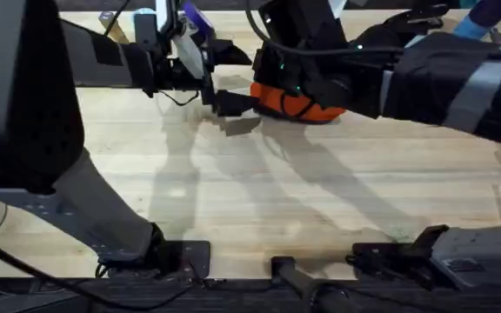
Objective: Unzip the bag, pick up the pens from the table one at a time and place them inside, then zip the bag closed.
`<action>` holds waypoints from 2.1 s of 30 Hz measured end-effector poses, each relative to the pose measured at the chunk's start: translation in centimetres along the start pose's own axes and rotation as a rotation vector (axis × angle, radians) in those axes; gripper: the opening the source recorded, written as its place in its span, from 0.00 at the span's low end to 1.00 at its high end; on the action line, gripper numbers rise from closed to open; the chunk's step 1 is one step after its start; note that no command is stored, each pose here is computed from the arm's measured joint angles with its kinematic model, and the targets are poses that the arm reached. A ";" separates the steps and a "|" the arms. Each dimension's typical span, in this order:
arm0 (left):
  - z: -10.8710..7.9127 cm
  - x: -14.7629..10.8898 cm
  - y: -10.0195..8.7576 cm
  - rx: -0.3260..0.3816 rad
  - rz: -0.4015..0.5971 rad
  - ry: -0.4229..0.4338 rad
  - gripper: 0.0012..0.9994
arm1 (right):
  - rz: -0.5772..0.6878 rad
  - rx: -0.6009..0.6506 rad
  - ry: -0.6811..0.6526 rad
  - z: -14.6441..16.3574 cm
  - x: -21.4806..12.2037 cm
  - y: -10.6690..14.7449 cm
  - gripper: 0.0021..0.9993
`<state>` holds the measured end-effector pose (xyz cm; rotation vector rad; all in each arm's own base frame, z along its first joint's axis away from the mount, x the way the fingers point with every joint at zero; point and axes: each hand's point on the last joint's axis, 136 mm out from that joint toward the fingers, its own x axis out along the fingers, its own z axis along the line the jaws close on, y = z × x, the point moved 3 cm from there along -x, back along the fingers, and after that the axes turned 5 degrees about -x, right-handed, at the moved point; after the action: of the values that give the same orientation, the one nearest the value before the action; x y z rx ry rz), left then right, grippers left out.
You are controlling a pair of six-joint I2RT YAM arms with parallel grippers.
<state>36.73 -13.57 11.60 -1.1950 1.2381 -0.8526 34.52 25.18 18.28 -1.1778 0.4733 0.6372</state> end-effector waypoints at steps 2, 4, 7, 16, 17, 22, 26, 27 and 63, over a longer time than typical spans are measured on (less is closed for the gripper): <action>-0.2 0.5 0.1 -0.001 0.001 0.014 1.00 | 0.000 0.000 0.000 0.0 0.0 0.0 0.03; -0.4 1.1 0.4 -0.001 0.003 0.027 1.00 | 0.000 0.000 0.000 0.0 0.0 0.0 0.03; -0.7 1.8 0.6 -0.003 0.006 0.045 1.00 | 0.000 0.000 0.000 0.0 0.0 0.0 0.03; -1.1 2.9 0.5 0.024 0.013 0.063 0.92 | 0.000 0.000 0.000 0.0 0.0 0.0 0.03; -1.1 3.0 0.5 0.025 0.015 0.064 0.89 | 0.000 0.000 0.000 0.0 0.0 0.0 0.03; -1.2 3.5 0.6 0.024 0.034 0.062 0.54 | 0.000 0.000 0.000 0.0 0.0 0.0 0.03; -0.9 3.5 0.8 0.031 0.048 0.044 0.11 | 0.003 -0.002 0.001 0.0 0.0 0.1 0.03; -0.9 3.5 0.8 0.031 0.050 0.043 0.06 | 0.006 -0.002 0.002 0.0 0.0 0.1 0.03; -0.9 3.6 0.9 0.035 0.055 0.039 0.04 | 0.048 -0.018 0.062 -2.6 -0.8 -0.3 0.03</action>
<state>36.41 -17.02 9.99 -1.1159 1.2775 -0.8571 34.10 22.50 18.23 -1.2086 0.5503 0.6485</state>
